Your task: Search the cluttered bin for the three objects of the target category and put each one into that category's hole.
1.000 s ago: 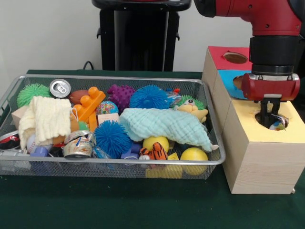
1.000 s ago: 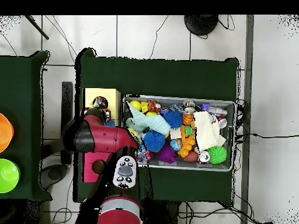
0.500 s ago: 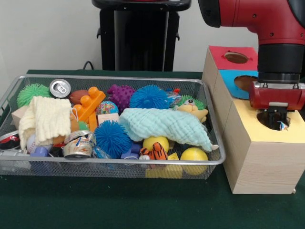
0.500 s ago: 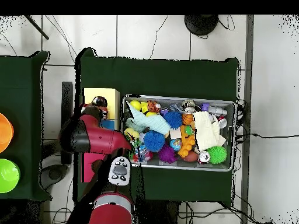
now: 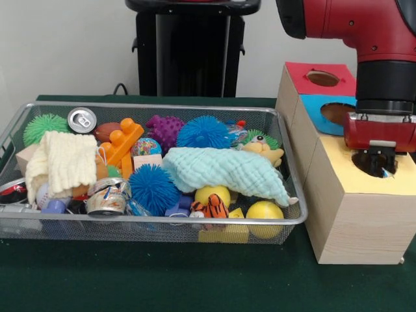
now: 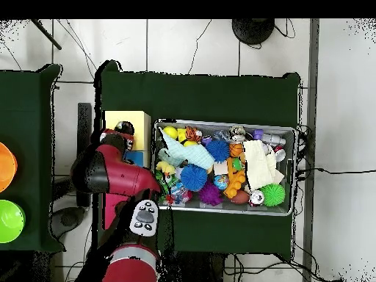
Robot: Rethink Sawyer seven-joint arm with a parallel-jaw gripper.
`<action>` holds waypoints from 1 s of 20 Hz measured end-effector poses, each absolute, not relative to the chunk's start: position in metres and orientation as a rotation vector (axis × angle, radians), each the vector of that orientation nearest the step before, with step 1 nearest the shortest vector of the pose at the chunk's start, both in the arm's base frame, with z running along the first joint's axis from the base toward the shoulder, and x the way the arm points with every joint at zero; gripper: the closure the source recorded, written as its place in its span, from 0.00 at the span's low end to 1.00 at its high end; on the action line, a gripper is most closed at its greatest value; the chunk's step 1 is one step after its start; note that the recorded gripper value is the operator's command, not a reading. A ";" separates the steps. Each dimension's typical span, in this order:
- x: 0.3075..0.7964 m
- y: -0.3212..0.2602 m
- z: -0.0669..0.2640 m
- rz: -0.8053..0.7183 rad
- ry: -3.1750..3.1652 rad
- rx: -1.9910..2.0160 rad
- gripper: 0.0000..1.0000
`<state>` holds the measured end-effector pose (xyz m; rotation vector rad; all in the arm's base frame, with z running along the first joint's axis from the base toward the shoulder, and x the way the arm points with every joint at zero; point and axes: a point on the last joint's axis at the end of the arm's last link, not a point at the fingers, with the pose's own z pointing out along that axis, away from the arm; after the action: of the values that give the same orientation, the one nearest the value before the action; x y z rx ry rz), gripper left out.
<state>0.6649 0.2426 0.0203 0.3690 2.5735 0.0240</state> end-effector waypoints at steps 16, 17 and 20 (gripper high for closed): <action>0.661 0.247 0.021 -0.024 2.560 0.424 1.00; 0.660 0.248 0.022 -0.030 2.558 0.426 1.00; 0.657 0.250 0.025 -0.056 2.550 0.427 1.00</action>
<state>0.6568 0.2497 0.0247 0.4266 2.5497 -0.0564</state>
